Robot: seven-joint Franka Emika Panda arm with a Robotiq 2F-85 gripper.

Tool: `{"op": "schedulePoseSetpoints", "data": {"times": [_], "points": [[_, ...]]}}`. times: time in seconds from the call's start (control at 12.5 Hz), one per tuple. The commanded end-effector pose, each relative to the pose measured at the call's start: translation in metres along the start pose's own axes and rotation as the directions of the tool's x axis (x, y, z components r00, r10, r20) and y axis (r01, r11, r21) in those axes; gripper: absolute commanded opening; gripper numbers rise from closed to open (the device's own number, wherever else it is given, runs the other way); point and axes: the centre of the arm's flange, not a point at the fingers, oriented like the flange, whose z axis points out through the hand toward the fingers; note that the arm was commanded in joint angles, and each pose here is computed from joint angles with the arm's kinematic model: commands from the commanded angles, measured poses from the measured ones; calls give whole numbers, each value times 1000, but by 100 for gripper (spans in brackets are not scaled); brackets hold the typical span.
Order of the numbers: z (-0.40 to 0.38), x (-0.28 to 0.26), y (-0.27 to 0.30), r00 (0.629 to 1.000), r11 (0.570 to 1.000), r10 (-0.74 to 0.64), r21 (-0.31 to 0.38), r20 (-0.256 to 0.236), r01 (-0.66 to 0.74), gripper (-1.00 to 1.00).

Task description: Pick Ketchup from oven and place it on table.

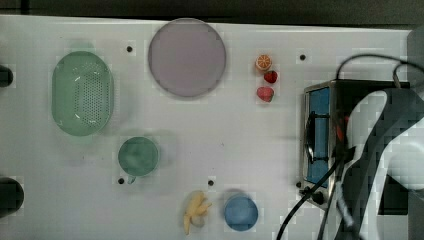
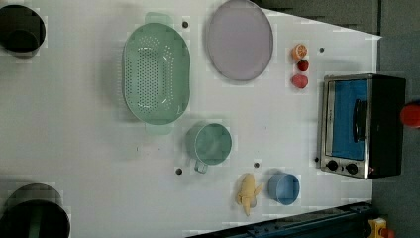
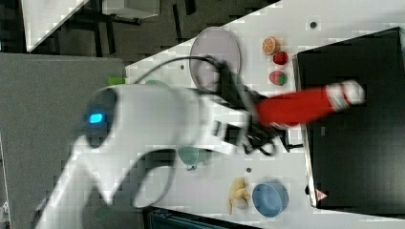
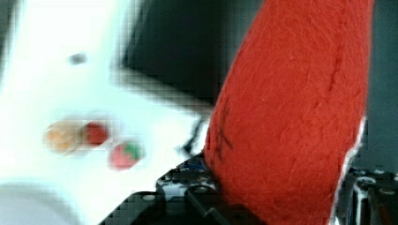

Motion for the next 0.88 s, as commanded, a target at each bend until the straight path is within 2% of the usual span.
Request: {"op": "schedulePoseSetpoints", "data": {"times": [0.08,0.32,0.48,0.56,0.64,0.8,0.88], "points": [[-70,-68,-75,924,921,-376,86,-66,381,29],[-64,-131,-131,807,802,-589,86,-47,591,29],[-49,-170,-158,763,759,-646,86,-17,645,29],[-38,-187,-167,751,749,-661,82,7,658,29],[-24,-201,-170,755,755,-655,65,34,652,29],[10,-226,-170,775,778,-626,7,91,628,29],[27,-237,-171,787,790,-609,-12,99,612,29]]}}
